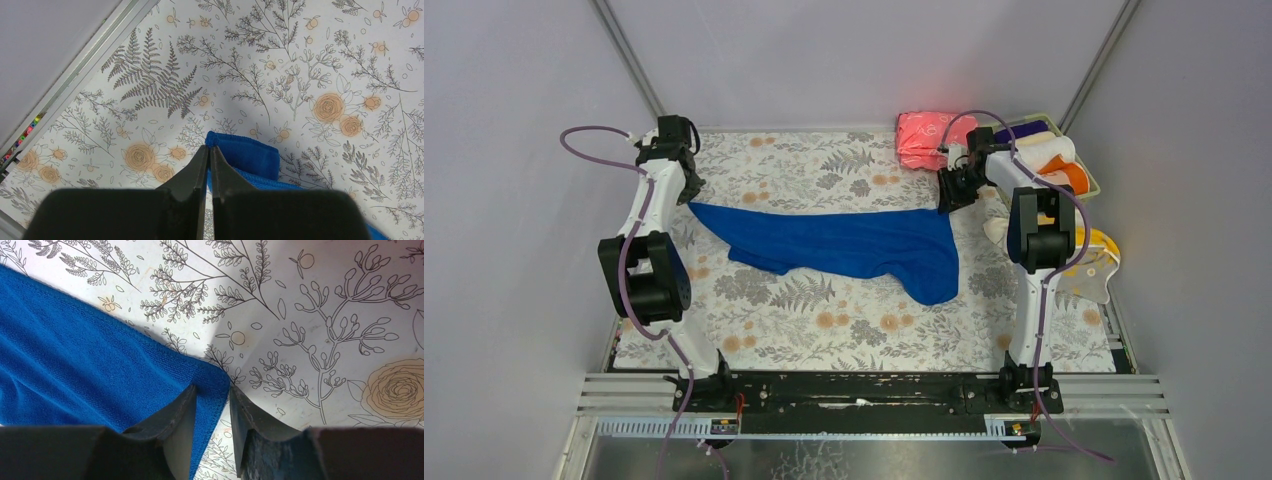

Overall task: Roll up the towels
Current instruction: Flatten out the towel at the center of the board.

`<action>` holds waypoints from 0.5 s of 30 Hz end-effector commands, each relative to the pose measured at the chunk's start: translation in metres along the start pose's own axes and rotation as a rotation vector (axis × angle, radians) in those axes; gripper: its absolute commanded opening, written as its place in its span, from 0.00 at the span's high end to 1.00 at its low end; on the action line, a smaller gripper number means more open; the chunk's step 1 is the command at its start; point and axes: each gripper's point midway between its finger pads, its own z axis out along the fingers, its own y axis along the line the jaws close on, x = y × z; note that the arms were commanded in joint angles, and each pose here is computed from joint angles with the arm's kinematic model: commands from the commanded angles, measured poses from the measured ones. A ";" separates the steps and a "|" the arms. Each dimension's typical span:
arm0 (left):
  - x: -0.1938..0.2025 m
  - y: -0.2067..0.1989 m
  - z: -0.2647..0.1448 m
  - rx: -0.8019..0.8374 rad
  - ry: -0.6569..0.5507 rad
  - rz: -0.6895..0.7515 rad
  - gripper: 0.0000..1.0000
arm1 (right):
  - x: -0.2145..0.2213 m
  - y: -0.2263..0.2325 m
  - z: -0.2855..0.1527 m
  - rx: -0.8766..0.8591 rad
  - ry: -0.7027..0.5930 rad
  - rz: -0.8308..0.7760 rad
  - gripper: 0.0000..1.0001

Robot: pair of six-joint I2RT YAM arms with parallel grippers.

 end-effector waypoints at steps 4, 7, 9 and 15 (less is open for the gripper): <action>-0.005 0.002 0.007 -0.009 -0.010 0.000 1.00 | 0.017 -0.008 0.016 0.008 0.094 0.011 0.62; -0.005 0.003 0.007 -0.013 -0.009 0.001 1.00 | 0.016 -0.010 0.019 0.012 0.098 0.007 0.64; -0.004 0.002 0.009 -0.013 -0.007 0.003 1.00 | 0.016 -0.012 0.019 0.020 0.099 0.005 0.68; -0.011 -0.006 0.003 0.025 -0.011 -0.010 1.00 | -0.012 -0.020 -0.006 0.116 0.007 -0.020 0.87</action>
